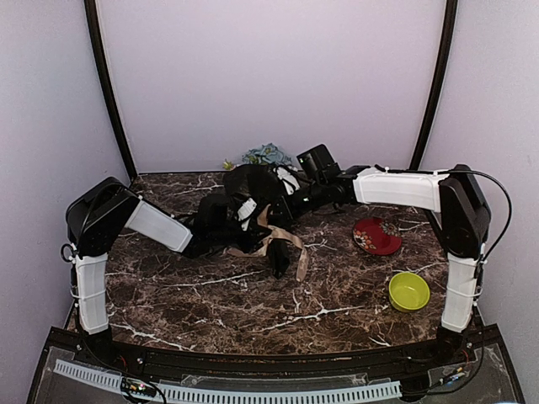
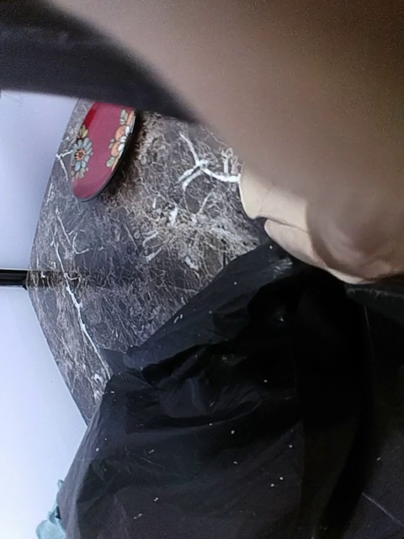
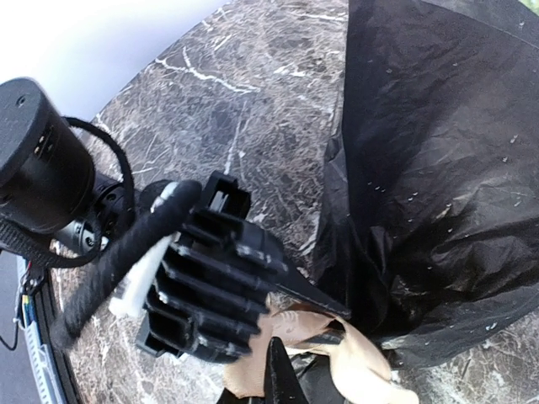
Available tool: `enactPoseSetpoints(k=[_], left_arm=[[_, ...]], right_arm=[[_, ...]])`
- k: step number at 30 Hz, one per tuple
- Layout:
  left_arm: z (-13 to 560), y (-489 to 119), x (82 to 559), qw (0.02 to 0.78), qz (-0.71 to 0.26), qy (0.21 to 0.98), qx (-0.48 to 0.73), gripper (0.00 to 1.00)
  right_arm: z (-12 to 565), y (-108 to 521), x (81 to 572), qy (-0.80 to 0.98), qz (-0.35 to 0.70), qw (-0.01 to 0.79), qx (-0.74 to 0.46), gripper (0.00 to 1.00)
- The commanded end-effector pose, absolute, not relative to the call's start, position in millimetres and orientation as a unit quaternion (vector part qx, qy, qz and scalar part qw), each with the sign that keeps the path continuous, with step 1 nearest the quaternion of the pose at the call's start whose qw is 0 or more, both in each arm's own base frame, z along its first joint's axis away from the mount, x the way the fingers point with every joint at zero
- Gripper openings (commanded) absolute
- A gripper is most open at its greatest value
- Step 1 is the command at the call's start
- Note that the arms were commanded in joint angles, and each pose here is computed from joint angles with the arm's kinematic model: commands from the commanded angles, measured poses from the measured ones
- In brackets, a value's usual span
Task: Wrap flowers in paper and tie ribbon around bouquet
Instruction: Cross the half-tied ribbon over the folded bouquet.
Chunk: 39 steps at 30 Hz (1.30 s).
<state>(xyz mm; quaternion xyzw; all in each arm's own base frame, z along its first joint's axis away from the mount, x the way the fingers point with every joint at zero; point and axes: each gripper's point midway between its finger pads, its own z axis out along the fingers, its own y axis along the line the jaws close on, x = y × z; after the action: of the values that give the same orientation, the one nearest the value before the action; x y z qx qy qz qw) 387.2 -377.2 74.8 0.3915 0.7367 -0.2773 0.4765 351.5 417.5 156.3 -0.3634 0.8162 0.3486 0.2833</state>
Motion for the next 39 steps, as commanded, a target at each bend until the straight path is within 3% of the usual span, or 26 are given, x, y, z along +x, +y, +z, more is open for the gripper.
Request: enactPoseSetpoints(k=[1, 3, 6, 9, 13, 16, 23, 30, 39], left_arm=[[75, -379, 388, 0.479, -0.269, 0.732, 0.402, 0.07], [76, -379, 388, 0.480, -0.269, 0.731, 0.403, 0.05], [76, -379, 388, 0.481, -0.270, 0.731, 0.402, 0.00], [77, -378, 387, 0.484, -0.270, 0.729, 0.401, 0.00], [78, -377, 385, 0.487, -0.272, 0.727, 0.401, 0.00], [80, -376, 384, 0.490, -0.273, 0.726, 0.399, 0.00], [83, -375, 379, 0.494, -0.284, 0.718, 0.399, 0.00], [84, -375, 378, 0.495, -0.285, 0.717, 0.399, 0.00], [84, -374, 378, 0.495, -0.285, 0.717, 0.400, 0.00]], right_arm=[[184, 423, 339, 0.791, 0.369, 0.293, -0.390, 0.12], [185, 419, 343, 0.793, 0.358, 0.299, -0.392, 0.21], [183, 408, 353, 0.802, 0.339, 0.301, -0.388, 0.43], [178, 396, 364, 0.814, 0.334, 0.296, -0.373, 0.48], [168, 386, 372, 0.821, 0.355, 0.280, -0.350, 0.45], [159, 382, 379, 0.824, 0.381, 0.263, -0.326, 0.33], [136, 376, 409, 0.841, 0.394, 0.254, -0.269, 0.20], [108, 389, 404, 0.847, 0.369, 0.221, -0.314, 0.18], [81, 411, 376, 0.843, 0.333, 0.184, -0.382, 0.23]])
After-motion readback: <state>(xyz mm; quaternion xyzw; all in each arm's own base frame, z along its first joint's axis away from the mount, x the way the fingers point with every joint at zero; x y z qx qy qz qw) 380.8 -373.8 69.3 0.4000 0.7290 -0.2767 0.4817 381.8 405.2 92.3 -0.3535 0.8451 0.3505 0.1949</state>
